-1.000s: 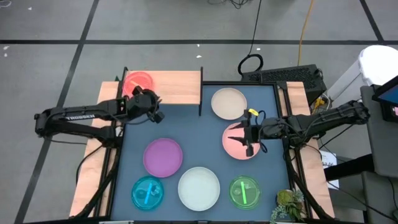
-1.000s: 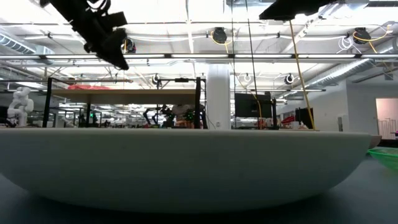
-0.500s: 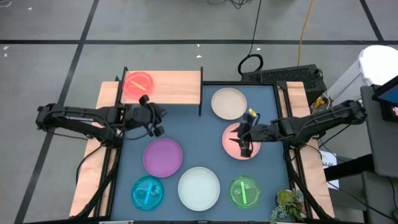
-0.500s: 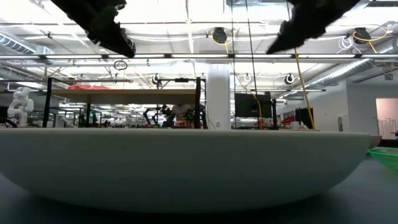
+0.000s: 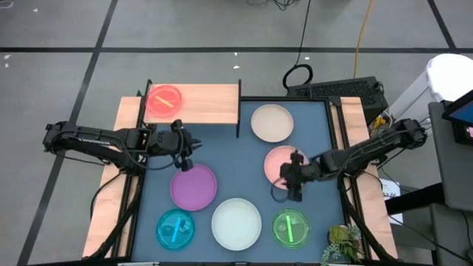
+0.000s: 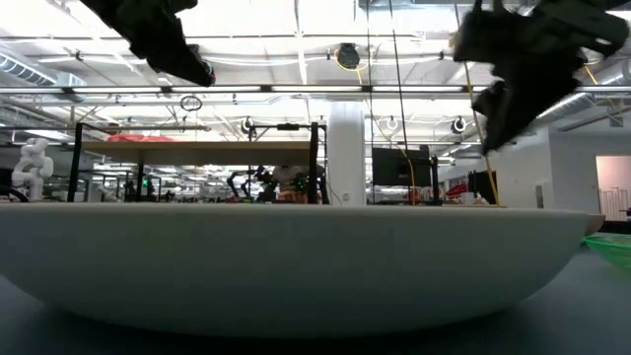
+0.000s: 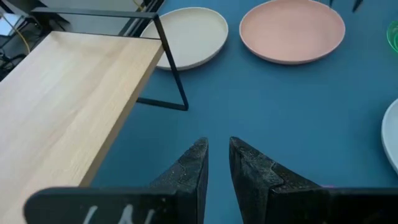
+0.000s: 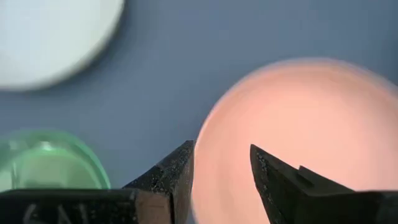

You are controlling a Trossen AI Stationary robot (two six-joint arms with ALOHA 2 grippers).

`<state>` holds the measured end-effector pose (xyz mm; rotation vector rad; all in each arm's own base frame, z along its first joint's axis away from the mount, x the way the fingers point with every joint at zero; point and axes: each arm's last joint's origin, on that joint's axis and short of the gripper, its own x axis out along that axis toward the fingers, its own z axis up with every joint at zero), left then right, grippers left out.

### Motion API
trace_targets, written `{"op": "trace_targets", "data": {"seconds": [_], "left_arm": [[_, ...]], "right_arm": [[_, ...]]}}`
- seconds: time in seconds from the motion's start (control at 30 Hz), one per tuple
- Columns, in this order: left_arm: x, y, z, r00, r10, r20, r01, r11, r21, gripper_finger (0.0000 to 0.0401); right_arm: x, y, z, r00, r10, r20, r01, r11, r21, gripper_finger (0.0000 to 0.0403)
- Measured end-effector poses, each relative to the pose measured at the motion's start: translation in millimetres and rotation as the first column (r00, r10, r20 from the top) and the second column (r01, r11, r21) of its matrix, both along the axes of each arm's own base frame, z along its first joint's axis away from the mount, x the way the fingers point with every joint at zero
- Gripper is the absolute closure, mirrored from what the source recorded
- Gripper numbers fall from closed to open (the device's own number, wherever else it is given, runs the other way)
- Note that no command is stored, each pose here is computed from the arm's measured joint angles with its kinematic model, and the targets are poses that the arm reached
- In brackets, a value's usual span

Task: Place and stack plates onto a shelf
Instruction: Put the pink plate on the shelf

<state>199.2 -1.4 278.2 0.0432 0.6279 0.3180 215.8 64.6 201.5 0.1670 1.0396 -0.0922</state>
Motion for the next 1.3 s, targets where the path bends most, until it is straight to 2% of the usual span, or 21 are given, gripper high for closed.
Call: {"op": "trace_targets", "data": {"seconds": [0.33, 0.67, 0.83, 1.03, 1.3], "left_arm": [[0.0, -0.1, 0.1, 1.000, 0.013, 0.008, -0.013, 1.000, -0.018, 0.0329], [0.0, -0.1, 0.0, 1.000, 0.022, 0.012, -0.022, 0.999, -0.030, 0.0329], [0.0, -0.1, 0.0, 1.000, 0.022, 0.011, -0.022, 0.999, -0.030, 0.0329], [-0.1, -0.1, -0.1, 1.000, 0.020, 0.009, -0.020, 0.999, -0.027, 0.0329], [-3.3, 0.1, -4.1, 0.999, 0.024, -0.043, -0.025, 0.999, -0.028, 0.0329]], "right_arm": [[1.5, 18.1, -23.3, 0.993, -0.002, -0.121, 0.001, 1.000, -0.007, 0.0264], [7.8, 20.8, -46.5, 0.970, 0.075, -0.229, -0.089, 0.995, -0.049, 0.0266], [9.8, 18.6, -53.4, 0.959, 0.105, -0.264, -0.128, 0.989, -0.071, 0.0302], [10.2, 17.5, -55.2, 0.945, 0.161, -0.286, -0.188, 0.980, -0.070, 0.0390], [10.0, 17.2, -50.9, 0.940, 0.162, -0.300, -0.195, 0.977, -0.082, 0.0398]]}}
